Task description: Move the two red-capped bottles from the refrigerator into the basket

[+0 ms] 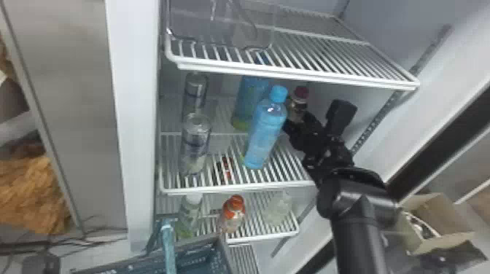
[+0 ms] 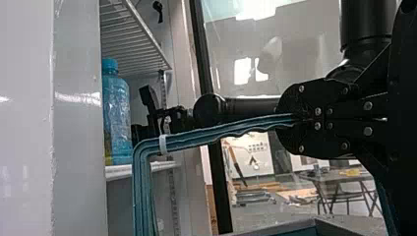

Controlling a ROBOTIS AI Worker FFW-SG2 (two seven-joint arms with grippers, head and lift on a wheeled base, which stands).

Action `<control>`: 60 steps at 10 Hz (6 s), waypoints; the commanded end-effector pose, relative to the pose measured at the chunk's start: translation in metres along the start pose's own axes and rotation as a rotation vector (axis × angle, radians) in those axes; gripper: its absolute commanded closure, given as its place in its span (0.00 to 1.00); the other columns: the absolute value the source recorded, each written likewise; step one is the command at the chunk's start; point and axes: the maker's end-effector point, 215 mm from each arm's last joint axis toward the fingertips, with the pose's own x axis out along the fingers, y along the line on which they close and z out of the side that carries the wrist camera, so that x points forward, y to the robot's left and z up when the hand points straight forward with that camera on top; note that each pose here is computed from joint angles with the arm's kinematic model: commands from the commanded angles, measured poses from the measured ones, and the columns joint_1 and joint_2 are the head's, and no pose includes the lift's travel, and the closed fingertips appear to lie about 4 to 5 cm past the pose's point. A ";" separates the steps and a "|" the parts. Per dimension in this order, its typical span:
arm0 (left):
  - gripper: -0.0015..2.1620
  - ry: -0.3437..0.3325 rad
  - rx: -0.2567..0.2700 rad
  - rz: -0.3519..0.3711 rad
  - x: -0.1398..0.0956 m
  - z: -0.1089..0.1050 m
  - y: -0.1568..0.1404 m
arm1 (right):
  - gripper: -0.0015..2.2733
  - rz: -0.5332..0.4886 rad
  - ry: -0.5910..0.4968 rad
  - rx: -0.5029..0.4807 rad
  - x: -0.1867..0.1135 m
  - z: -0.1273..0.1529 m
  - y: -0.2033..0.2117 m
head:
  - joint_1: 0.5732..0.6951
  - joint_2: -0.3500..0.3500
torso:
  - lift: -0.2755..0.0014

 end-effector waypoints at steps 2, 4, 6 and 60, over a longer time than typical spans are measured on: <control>0.56 -0.003 -0.002 0.000 -0.002 0.000 0.000 | 0.40 -0.015 -0.004 0.018 0.002 0.000 -0.004 | 1.00 0.00 | 0.99; 0.56 -0.004 -0.005 -0.001 -0.002 -0.001 0.000 | 0.56 -0.018 -0.028 0.004 0.000 0.006 -0.006 | 1.00 0.00 | 0.99; 0.56 0.000 -0.007 -0.003 0.000 -0.003 0.000 | 0.56 -0.028 -0.031 0.008 -0.008 0.005 -0.013 | 1.00 0.00 | 0.99; 0.56 -0.027 -0.031 -0.067 0.011 -0.004 -0.010 | 0.06 0.637 0.406 0.353 -0.319 -0.136 0.143 | 1.00 0.00 | 0.99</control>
